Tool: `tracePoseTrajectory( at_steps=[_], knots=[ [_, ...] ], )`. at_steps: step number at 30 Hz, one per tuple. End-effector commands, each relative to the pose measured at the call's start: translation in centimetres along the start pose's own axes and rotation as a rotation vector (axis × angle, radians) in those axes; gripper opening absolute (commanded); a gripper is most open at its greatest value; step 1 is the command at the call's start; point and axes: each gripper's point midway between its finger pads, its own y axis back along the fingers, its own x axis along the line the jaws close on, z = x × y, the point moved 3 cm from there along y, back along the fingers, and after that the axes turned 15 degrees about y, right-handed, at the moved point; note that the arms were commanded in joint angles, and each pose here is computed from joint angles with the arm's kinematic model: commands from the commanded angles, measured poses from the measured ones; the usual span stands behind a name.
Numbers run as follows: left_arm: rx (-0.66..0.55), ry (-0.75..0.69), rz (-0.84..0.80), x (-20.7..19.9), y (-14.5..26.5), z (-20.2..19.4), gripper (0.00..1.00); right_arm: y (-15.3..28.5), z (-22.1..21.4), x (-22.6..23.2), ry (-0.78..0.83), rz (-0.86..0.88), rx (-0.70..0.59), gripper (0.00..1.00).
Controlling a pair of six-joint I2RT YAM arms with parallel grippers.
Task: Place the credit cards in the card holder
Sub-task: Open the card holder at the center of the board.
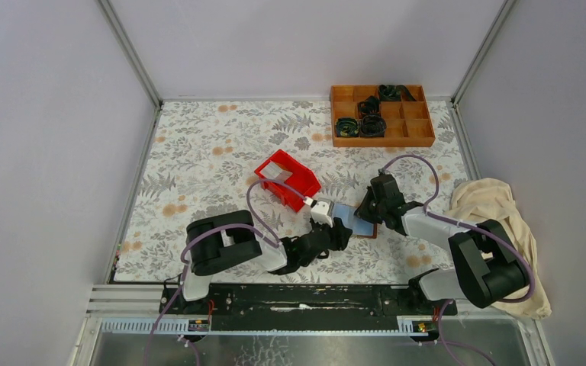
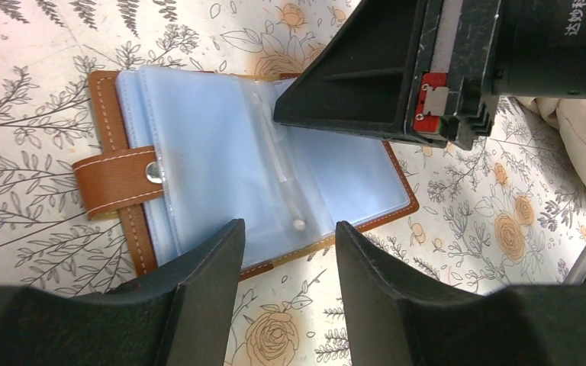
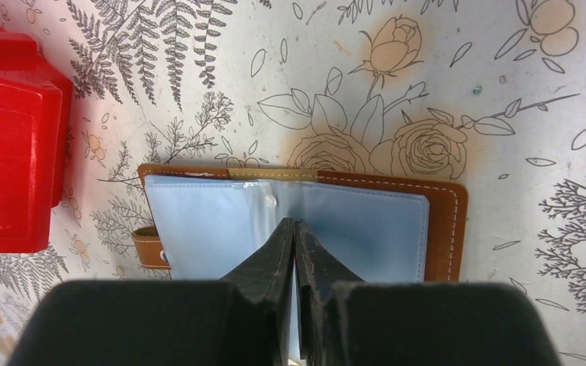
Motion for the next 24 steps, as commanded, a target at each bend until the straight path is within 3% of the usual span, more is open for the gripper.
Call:
tracePoseTrajectory(
  at_steps=[1, 24],
  knots=[
    [0.065, -0.102, 0.211, 7.1, 1.4, -1.7, 0.56, -0.6, -2.7, -2.4, 0.013, -0.102, 0.081, 0.10],
    [0.058, 0.006, 0.194, 7.9, 2.4, -0.9, 0.57, 0.0, -3.0, -1.0, 0.027, -0.022, 0.079, 0.11]
  ],
)
